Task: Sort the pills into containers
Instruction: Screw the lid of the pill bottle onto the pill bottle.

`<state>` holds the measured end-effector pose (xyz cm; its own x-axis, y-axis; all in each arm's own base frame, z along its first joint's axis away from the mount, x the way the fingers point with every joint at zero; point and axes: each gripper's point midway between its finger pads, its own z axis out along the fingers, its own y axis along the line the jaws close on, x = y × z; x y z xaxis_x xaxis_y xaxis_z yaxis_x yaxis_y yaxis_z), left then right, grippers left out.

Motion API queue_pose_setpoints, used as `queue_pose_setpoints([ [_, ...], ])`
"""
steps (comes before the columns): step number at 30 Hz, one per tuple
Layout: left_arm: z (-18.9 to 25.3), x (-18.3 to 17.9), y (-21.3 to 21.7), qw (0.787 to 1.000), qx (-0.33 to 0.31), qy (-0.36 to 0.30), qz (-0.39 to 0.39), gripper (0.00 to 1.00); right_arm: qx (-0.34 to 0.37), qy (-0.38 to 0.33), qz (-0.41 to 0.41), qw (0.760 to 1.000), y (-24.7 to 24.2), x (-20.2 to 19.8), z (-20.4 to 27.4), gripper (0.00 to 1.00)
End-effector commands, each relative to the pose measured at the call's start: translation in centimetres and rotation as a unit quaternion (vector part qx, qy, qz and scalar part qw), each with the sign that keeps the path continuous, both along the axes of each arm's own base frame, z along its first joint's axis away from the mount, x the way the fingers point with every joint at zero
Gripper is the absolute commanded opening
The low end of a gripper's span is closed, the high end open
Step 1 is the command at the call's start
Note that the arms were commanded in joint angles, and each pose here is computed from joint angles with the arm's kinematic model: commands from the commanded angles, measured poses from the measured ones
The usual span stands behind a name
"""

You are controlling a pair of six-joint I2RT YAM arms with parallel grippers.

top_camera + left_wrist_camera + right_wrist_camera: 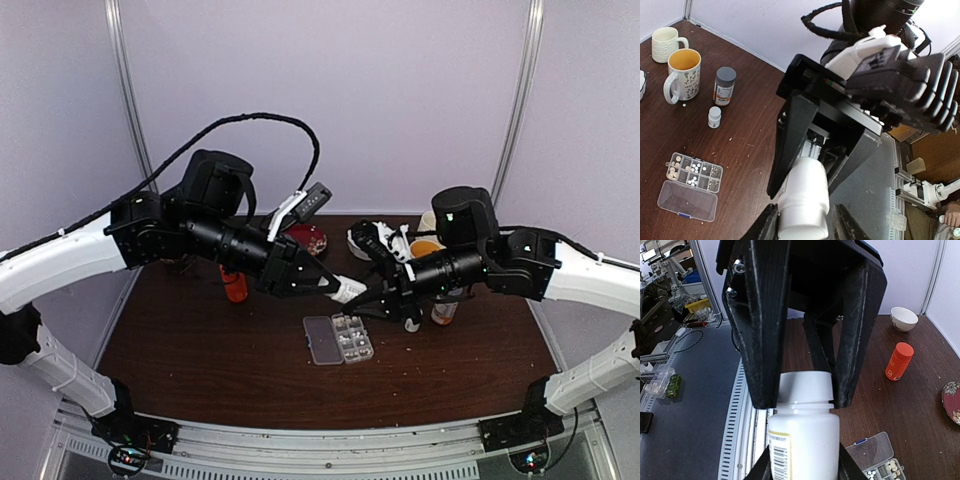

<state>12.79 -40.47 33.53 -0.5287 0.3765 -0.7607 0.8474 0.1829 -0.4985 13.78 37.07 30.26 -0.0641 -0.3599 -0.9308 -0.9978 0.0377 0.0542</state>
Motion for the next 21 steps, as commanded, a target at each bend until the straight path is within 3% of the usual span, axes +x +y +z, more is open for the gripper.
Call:
queue_pose_setpoints([
  [1, 1.3, -0.6, -0.4, 0.999, -0.022, -0.008, -0.023, 0.34, 0.023, -0.005, -0.009, 1.0, 0.5, 0.4, 1.7, 0.0],
  [6, 1.2, -0.9, -0.5, 0.999, -0.021, -0.02, -0.036, 0.0, 0.025, 0.003, 0.0, 1.0, 0.6, 0.1, 1.7, 0.0],
  [11, 1.1, -1.6, -0.4, 0.993, -0.035, -0.085, -0.072, 0.0, 0.042, 0.026, 0.024, 0.999, 0.9, -0.8, 2.4, 0.0],
  [14, 1.4, -2.9, -0.4, 0.977, -0.058, -0.17, -0.114, 0.0, 0.056, 0.046, 0.041, 0.997, 1.1, -1.5, 3.0, 0.0],
  [17, 0.9, -5.7, 0.2, 0.934, -0.1, -0.269, -0.211, 0.0, 0.072, 0.066, 0.065, 0.993, 1.2, -2.4, 3.7, 0.0],
  [21, -0.2, -6.0, 0.7, 0.882, -0.109, -0.381, -0.254, 0.0, 0.087, 0.101, 0.082, 0.988, 1.1, -3.3, 4.4, 0.0],
])
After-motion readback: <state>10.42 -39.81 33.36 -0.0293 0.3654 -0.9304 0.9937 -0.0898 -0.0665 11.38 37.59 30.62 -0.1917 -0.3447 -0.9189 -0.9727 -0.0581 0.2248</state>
